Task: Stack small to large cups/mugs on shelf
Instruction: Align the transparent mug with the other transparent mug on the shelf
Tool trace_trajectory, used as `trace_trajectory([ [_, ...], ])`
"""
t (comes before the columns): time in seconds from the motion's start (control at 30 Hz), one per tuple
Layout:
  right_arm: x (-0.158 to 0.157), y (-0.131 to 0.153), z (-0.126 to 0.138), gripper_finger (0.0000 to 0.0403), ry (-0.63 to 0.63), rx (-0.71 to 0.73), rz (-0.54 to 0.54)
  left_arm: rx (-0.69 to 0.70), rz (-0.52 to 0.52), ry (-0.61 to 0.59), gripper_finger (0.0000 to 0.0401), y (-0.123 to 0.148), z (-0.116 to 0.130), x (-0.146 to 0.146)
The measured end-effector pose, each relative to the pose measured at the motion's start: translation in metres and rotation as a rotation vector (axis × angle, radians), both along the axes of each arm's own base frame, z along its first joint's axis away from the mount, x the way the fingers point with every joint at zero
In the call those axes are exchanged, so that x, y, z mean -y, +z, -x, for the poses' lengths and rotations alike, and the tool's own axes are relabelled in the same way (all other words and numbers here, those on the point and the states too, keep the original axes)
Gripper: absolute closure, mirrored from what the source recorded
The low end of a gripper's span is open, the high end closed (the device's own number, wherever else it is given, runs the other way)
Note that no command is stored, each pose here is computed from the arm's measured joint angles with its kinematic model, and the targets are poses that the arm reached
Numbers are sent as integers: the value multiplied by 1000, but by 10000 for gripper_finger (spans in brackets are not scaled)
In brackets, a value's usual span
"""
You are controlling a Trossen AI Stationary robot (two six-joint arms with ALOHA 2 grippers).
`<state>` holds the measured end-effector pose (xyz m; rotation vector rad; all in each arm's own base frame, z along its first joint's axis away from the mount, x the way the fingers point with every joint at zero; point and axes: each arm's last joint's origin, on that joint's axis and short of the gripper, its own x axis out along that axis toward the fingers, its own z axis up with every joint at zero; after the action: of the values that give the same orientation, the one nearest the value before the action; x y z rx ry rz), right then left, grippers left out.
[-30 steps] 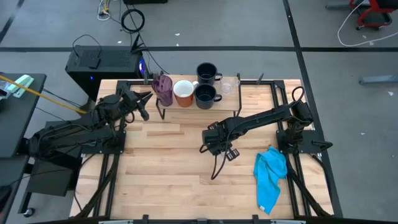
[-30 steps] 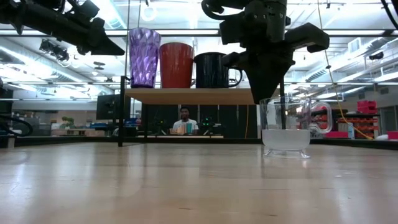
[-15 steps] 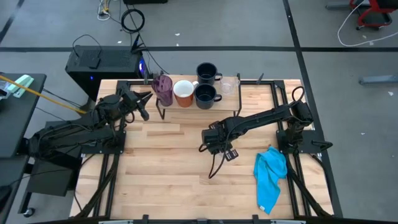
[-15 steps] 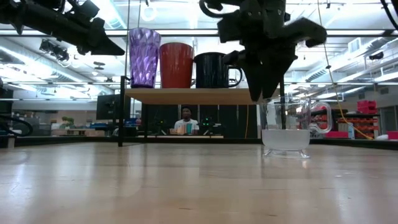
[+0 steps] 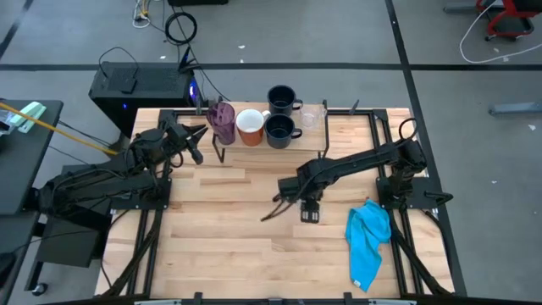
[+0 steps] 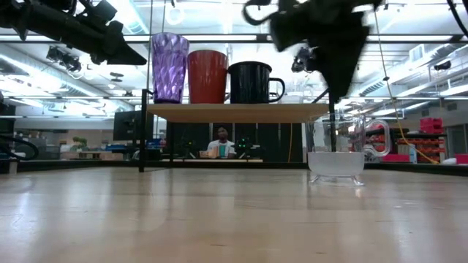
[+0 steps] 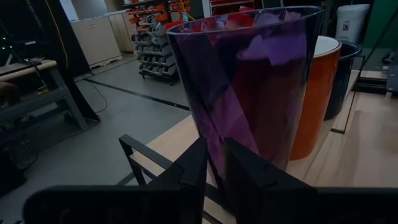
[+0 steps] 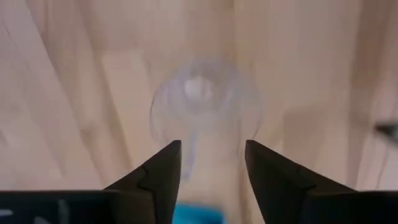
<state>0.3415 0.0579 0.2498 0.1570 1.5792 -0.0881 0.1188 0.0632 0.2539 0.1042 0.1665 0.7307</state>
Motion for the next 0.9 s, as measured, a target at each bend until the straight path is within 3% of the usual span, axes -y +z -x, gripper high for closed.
trace_trajectory([
  [0.2,-21,5,21,183,-41,-149,24,0,0,0,345,0,0,0],
  [0.43,-44,12,36,141,-87,-73,109,0,0,0,341,0,0,0],
  [0.6,-47,10,45,117,-173,-7,100,0,0,-1,338,0,0,0],
  [0.7,-46,3,49,108,-219,49,72,0,0,-1,339,0,0,0],
  [0.9,-42,-23,59,108,-223,22,99,0,0,0,346,0,0,0],
])
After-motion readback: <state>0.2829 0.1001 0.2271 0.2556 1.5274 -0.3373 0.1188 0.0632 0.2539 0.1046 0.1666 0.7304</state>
